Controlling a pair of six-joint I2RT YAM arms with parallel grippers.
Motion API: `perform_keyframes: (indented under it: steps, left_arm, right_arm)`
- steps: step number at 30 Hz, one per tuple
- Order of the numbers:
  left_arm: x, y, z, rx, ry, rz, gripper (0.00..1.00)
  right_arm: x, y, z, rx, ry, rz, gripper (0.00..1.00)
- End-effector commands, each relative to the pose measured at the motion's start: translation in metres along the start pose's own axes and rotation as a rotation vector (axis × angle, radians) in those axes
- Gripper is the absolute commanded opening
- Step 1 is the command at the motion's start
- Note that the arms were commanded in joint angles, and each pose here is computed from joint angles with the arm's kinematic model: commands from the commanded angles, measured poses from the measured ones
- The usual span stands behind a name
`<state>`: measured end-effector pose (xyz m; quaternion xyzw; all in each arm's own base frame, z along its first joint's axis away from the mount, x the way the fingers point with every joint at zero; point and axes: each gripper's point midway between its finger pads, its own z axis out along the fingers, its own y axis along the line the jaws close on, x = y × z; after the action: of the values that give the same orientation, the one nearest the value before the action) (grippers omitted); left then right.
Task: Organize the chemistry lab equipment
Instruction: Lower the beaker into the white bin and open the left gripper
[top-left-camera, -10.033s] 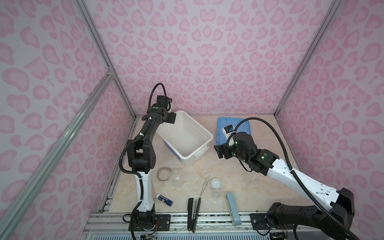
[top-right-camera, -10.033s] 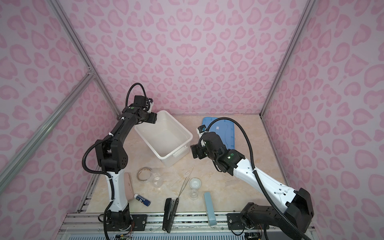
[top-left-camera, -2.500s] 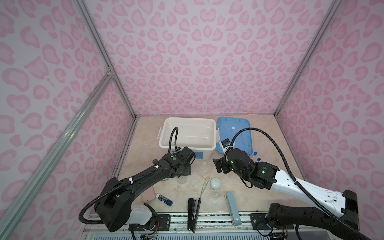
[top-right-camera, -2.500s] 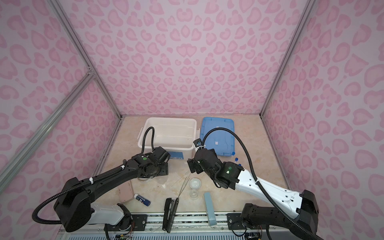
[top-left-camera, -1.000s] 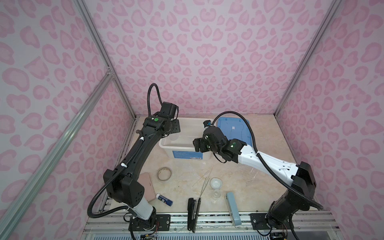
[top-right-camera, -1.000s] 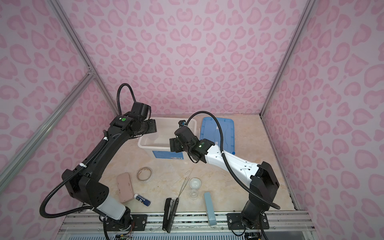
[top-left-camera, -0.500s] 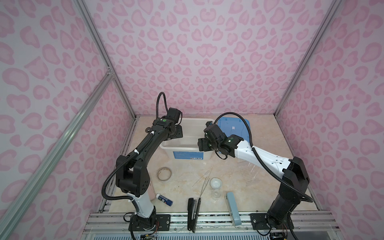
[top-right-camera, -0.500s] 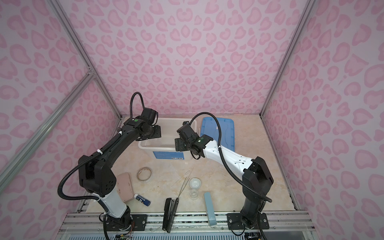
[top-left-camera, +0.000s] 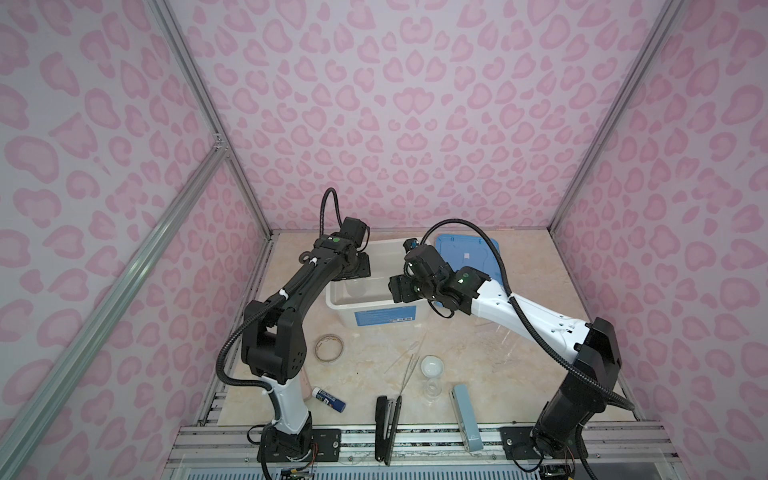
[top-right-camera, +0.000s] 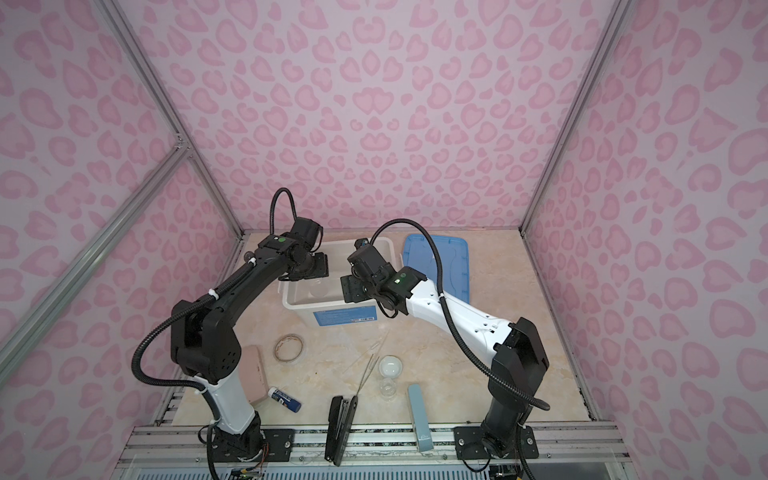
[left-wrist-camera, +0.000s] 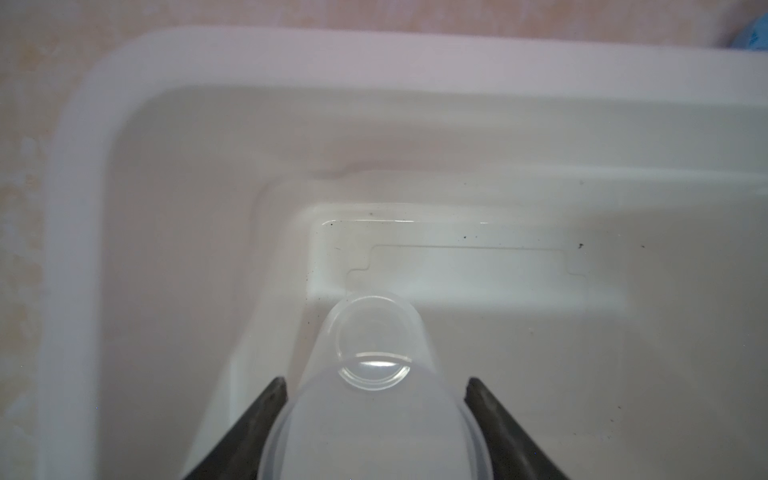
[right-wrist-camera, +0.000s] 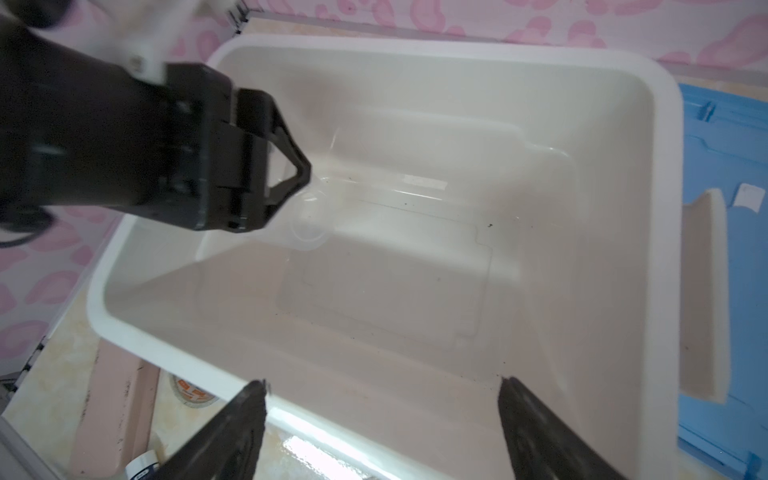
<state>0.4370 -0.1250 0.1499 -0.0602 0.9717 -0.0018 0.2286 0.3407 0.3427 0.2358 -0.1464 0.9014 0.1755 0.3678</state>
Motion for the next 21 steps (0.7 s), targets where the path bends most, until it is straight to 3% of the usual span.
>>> perform_keyframes:
  steps: [1, 6, 21]
  left_arm:
    - [-0.007, 0.004, 0.009, -0.051, -0.006, 0.036, 0.70]
    - [-0.008, 0.009, 0.022, -0.094, -0.016, 0.052, 0.72]
    - [0.000, -0.004, 0.051, -0.035, -0.009, 0.043, 0.75]
  right_arm:
    - [-0.015, 0.006, -0.014, -0.015, -0.069, -0.026, 0.88]
    - [-0.025, 0.003, -0.036, -0.029, -0.143, -0.005, 0.88]
    - [-0.003, -0.011, -0.039, -0.012, -0.148, 0.018, 0.87]
